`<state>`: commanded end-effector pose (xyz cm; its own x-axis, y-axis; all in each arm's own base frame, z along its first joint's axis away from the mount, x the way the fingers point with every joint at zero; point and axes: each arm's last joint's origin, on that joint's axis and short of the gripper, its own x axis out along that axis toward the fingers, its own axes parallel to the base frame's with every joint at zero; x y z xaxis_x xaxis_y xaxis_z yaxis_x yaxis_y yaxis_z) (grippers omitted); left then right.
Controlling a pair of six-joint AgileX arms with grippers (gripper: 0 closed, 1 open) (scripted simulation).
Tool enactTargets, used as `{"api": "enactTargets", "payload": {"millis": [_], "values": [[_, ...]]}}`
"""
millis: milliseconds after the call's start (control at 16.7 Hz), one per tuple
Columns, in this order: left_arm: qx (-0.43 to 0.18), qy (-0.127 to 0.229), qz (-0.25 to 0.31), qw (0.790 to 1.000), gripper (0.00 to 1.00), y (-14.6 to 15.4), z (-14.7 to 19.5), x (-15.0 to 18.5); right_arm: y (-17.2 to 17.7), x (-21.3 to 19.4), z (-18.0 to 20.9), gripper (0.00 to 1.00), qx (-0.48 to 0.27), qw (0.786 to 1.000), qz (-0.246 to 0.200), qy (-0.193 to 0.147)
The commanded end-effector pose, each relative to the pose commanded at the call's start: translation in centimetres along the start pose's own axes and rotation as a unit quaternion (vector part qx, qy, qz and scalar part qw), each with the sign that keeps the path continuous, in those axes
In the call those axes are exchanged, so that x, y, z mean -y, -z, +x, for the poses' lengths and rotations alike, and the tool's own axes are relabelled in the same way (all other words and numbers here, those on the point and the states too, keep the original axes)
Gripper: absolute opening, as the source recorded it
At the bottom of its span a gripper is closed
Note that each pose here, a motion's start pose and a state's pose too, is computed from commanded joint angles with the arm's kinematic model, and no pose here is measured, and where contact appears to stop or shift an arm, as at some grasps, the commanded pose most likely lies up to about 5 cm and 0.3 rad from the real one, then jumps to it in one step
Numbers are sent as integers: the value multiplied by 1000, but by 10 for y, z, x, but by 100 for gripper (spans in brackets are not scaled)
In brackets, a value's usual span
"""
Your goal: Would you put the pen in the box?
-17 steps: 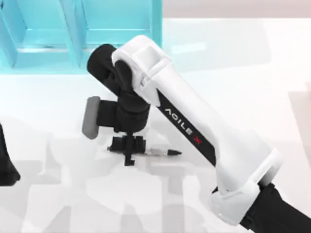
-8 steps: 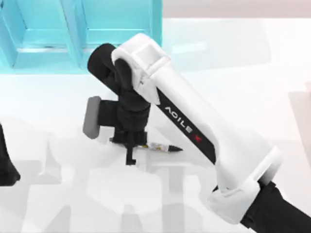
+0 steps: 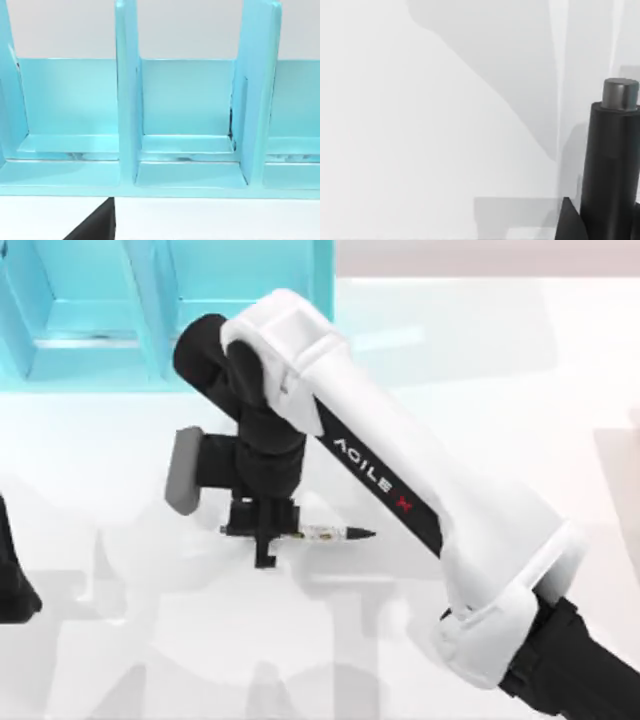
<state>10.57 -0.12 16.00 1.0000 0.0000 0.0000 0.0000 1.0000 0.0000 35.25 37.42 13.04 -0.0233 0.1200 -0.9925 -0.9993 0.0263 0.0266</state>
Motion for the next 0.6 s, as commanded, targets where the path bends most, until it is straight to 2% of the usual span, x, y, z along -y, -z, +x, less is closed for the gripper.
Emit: {"api": "enactTargets", "payload": {"millis": [600], "values": [[0,0,0,1000,100,0,0,0,-5,-4,-72,0,6,1000,2,5]]}}
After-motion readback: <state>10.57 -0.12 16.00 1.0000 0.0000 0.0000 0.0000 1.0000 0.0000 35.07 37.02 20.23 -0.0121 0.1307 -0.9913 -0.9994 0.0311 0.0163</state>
